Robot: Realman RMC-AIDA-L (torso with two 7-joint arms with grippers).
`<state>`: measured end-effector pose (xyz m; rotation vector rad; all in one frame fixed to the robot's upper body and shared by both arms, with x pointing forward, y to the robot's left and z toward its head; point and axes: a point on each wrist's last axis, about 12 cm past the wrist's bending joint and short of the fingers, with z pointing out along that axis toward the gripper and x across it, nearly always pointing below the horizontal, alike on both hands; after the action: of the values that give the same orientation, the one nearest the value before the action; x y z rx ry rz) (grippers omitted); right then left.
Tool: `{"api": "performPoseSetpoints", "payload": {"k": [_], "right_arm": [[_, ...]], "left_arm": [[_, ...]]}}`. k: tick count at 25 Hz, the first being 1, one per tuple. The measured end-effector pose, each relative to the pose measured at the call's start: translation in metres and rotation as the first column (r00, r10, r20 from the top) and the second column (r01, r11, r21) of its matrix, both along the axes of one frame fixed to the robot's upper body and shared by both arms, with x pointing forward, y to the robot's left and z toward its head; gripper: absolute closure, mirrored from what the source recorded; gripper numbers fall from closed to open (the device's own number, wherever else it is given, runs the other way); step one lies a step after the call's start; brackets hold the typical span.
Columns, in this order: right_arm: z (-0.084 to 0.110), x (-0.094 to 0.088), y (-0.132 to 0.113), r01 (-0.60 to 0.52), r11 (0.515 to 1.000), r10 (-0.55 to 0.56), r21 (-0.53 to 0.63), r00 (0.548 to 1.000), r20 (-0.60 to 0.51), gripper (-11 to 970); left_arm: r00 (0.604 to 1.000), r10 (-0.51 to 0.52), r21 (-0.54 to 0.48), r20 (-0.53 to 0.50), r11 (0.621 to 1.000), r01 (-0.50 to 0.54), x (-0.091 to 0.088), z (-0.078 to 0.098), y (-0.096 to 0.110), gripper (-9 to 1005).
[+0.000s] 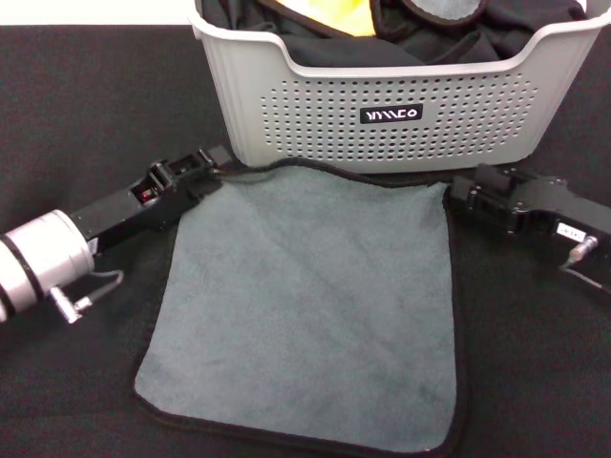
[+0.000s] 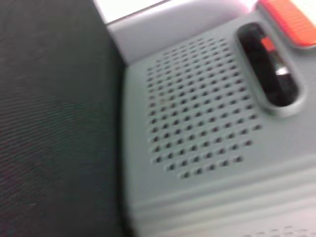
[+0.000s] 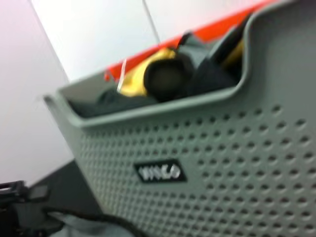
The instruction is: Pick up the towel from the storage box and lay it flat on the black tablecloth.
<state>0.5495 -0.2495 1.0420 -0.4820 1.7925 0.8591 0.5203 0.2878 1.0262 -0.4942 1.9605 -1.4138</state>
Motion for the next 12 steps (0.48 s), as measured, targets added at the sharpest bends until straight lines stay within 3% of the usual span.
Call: {"api": "performPoseSetpoints", "payload": {"k": [7, 12], "right_arm": [[0.004, -0.014, -0.018, 0.046, 0.998, -0.049, 0.045, 0.996, 0.081, 451], [0.012, -0.024, -0.016, -0.037, 0.997, 0.024, 0.074, 0.986, 0.166, 221]], "left_arm": [[0.988, 0.101, -0.086, 0.113, 0.992, -0.092, -0.011, 0.016, 0.03, 360], [0.98, 0.102, -0.09, 0.171, 0.992, -0.088, -0.016, 0.022, 0.038, 166]]}}
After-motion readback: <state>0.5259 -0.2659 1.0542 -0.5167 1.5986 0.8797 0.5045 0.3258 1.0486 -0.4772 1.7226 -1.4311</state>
